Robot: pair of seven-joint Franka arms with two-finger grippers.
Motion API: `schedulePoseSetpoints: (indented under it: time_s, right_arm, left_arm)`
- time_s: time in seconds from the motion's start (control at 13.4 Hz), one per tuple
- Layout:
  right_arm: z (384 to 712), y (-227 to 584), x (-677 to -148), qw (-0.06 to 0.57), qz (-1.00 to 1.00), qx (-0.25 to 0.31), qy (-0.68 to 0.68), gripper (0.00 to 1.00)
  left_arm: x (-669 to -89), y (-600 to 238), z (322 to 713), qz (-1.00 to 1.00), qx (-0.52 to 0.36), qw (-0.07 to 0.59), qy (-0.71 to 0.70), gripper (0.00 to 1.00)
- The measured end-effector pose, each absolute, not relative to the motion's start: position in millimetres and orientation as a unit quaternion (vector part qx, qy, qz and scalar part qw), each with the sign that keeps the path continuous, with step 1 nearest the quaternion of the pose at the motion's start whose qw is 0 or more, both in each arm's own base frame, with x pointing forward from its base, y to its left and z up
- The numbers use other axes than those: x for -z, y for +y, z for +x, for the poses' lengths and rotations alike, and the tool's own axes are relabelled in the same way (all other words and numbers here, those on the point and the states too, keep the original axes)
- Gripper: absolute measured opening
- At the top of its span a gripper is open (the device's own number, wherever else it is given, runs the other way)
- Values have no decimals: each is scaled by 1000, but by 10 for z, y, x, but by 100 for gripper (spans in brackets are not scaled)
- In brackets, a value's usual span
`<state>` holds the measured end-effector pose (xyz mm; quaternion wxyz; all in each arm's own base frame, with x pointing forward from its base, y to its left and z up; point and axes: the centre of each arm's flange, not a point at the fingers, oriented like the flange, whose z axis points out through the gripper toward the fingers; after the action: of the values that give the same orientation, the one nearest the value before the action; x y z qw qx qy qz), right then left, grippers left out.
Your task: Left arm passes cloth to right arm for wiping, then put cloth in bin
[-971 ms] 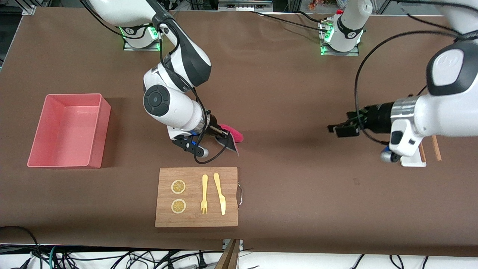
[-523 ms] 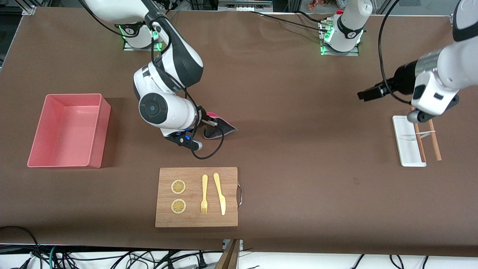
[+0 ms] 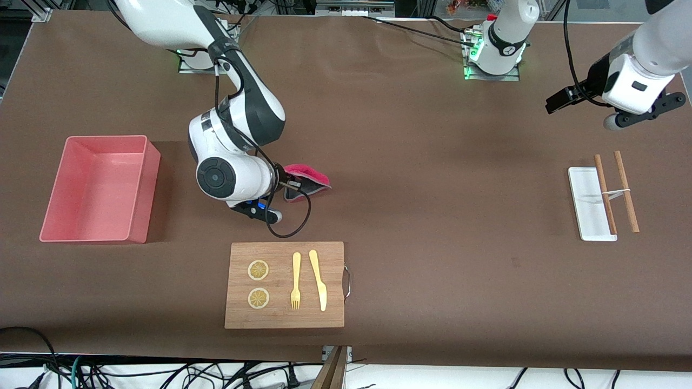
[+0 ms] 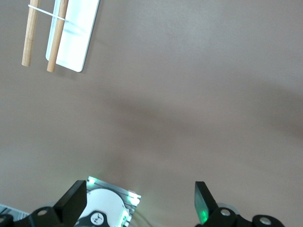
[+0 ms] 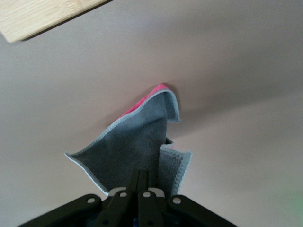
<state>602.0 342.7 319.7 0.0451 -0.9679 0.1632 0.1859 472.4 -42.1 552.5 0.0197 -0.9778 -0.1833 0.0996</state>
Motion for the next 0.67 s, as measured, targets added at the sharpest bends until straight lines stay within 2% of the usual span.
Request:
schedulePoseSetpoints:
  time_s: [0.37,0.67]
  right_arm:
    - [6064,3154,-2795,5,-970,-195,145,1]
    - [6222,2278,-2502,-10,-973,-211,94,1]
  left_arm:
    - [-5467,-388,4671,-982,-66,39,-172,100]
    - [-5492,-385,4714,-986,-49,33,-157,100]
